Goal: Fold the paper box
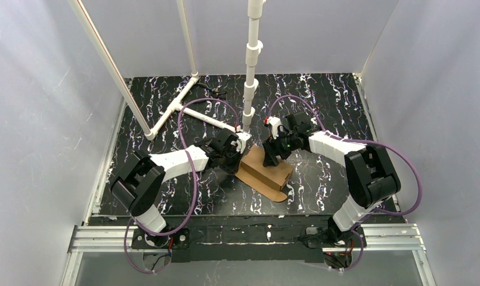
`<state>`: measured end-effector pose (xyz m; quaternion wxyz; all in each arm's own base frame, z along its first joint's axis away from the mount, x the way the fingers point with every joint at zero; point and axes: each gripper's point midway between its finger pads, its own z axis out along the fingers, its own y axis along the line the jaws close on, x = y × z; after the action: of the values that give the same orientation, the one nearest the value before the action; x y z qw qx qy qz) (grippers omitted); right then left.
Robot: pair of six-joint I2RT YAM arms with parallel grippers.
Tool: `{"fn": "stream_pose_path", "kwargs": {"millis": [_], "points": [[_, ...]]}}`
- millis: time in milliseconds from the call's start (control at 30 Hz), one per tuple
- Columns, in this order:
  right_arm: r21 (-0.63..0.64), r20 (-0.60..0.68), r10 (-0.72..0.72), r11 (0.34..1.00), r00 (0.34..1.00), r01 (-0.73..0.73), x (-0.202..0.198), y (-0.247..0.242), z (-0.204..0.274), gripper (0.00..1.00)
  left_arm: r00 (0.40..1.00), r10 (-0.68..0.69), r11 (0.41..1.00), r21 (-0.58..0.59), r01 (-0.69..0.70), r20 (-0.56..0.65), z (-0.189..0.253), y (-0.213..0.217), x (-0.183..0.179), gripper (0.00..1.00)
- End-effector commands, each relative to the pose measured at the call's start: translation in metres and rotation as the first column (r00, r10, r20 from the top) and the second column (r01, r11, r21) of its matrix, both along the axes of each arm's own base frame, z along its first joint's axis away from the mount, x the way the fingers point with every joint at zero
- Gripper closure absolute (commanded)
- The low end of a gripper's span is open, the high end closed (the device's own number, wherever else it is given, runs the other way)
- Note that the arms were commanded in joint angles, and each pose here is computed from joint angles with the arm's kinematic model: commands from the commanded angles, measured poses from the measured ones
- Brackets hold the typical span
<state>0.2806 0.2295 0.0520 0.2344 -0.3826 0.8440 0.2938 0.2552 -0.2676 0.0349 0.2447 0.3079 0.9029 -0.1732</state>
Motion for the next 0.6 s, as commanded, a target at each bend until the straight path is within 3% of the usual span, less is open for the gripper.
{"fn": "stream_pose_path", "kwargs": {"millis": [0, 333, 567], "points": [[-0.253, -0.062, -0.018, 0.968, 0.998, 0.001, -0.019, -0.043, -0.054, 0.17, 0.998, 0.016, 0.999, -0.046, -0.013, 0.053, 0.028, -0.007, 0.017, 1.00], [-0.256, -0.060, -0.017, 0.967, 0.998, 0.002, -0.019, -0.043, -0.055, 0.17, 0.989, -0.136, 0.981, -0.136, 0.142, 0.056, 0.031, -0.021, -0.002, 1.00], [-0.246, -0.047, -0.002, 0.969, 0.999, -0.010, -0.017, -0.041, -0.051, 0.16, 0.996, -0.091, 0.983, -0.160, 0.092, 0.009, 0.029, -0.017, -0.012, 1.00]]}}
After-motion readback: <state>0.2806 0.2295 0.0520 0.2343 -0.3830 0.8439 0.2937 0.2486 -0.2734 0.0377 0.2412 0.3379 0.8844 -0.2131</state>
